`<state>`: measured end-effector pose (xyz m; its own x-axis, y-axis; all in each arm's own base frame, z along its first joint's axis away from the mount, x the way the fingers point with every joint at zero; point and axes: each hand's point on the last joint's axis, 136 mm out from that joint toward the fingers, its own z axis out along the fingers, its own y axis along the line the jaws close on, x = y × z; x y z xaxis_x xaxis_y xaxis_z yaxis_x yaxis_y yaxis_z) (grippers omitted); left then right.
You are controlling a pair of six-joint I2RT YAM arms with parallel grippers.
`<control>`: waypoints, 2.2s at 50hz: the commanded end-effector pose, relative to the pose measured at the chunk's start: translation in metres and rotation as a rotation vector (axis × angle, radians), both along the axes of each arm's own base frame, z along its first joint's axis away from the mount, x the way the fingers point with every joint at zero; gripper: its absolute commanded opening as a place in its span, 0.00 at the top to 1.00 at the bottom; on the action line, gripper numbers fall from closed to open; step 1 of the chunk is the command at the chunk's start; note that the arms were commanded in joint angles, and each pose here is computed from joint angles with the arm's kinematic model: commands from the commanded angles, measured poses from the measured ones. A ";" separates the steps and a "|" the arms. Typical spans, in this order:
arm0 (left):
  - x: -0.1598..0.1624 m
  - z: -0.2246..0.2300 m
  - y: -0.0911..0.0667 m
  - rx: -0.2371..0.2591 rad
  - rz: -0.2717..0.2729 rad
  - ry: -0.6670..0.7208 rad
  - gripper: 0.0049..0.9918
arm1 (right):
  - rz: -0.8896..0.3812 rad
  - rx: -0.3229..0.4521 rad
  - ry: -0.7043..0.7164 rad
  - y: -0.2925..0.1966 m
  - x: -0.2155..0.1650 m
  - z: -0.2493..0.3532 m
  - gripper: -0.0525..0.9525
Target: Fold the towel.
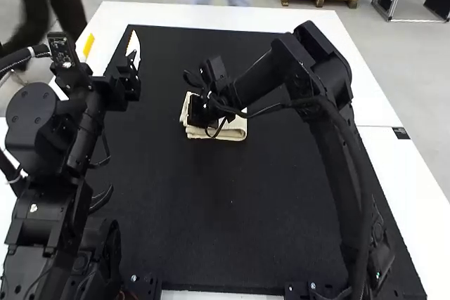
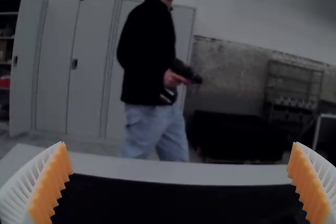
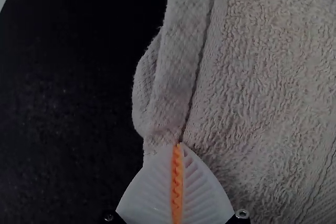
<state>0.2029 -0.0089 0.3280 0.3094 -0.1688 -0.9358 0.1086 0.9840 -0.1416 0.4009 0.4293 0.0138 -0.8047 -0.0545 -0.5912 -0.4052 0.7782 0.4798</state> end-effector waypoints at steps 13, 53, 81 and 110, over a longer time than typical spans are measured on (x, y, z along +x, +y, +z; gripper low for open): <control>-0.003 0.002 -0.001 0.004 -0.003 -0.011 0.02 | 0.034 -0.010 -0.016 0.014 -0.005 -0.007 0.95; -0.003 0.003 -0.001 0.004 -0.003 -0.010 0.02 | 0.016 0.018 -0.081 0.021 0.013 0.045 0.95; -0.002 0.001 -0.002 0.007 -0.007 -0.004 0.02 | 0.024 0.004 -0.110 0.024 0.003 0.072 0.95; -0.005 0.007 -0.002 0.006 -0.007 -0.027 0.02 | -0.239 0.109 -0.364 -0.100 0.082 0.268 0.95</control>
<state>0.2032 -0.0114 0.3269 0.3027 -0.1723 -0.9374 0.1197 0.9826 -0.1419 0.4549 0.3918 0.1816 -0.6715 0.0624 -0.7384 -0.4050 0.8035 0.4363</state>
